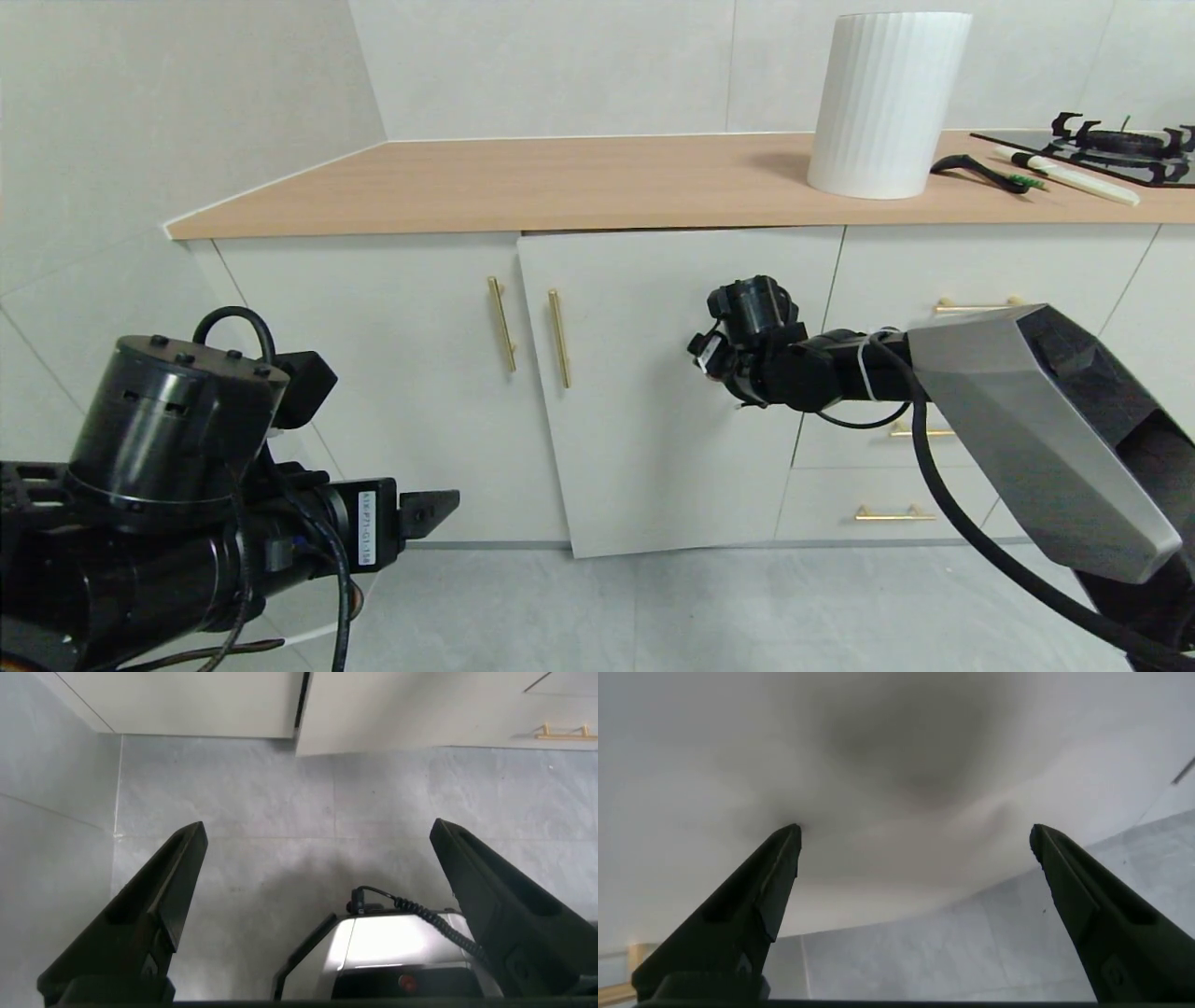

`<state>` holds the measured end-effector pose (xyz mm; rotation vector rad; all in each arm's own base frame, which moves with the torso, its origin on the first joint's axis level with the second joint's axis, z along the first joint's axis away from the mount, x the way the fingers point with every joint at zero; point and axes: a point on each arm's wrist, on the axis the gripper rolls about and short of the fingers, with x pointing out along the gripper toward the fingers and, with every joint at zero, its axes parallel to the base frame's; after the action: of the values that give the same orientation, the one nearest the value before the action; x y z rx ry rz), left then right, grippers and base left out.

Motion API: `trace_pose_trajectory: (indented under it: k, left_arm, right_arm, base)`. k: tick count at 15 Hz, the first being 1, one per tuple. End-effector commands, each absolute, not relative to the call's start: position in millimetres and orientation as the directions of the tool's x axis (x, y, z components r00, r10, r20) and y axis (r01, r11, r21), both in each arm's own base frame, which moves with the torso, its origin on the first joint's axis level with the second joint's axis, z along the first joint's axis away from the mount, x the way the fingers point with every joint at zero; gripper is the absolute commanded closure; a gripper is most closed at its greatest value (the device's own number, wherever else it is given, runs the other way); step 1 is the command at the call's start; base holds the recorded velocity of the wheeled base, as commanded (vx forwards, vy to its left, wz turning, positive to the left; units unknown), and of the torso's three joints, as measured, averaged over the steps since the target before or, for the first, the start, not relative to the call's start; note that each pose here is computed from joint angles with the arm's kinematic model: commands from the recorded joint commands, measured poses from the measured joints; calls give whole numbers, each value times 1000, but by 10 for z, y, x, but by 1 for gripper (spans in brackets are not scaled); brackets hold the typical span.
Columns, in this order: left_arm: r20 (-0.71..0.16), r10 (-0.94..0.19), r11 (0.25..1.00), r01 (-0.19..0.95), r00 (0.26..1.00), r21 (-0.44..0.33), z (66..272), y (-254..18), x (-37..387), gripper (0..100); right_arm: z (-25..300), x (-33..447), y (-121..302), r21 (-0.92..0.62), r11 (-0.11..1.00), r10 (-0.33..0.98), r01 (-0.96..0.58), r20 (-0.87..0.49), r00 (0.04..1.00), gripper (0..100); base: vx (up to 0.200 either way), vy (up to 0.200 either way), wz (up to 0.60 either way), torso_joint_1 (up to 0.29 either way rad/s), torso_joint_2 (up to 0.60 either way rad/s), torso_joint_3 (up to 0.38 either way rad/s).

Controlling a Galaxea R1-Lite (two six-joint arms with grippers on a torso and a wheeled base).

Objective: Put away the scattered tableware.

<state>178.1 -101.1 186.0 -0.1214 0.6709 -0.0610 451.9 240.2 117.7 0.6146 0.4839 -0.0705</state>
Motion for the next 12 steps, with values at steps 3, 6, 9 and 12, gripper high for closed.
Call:
trace_pose_trajectory:
  k: [3, 6, 9, 12]
  left_arm:
    - [-617, -94, 991, 16, 782, -131, 1857, -1010, 1780, 0]
    - [-617, -94, 991, 16, 782, -131, 1857, -1010, 1780, 0]
    - [-617, -94, 991, 16, 782, -131, 1857, -1010, 1780, 0]
    - [-616, -95, 991, 16, 782, -132, 1860, -1008, 1778, 0]
  right_arm:
    - [1146, 4617, 2334, 536, 812, 37, 231, -441, 897, 0]
    - [1099, 4657, 2296, 525, 813, 8, 252, -443, 897, 0]
    - [1022, 4654, 2285, 499, 822, -6, 276, -476, 879, 0]
    - [1045, 4649, 2282, 501, 821, -5, 274, -474, 881, 0]
  base:
    - [0, 0, 0, 0, 0, 0]
    - [0, 0, 0, 0, 0, 0]
    - [0, 0, 0, 0, 0, 0]
    - [0, 0, 0, 0, 0, 0]
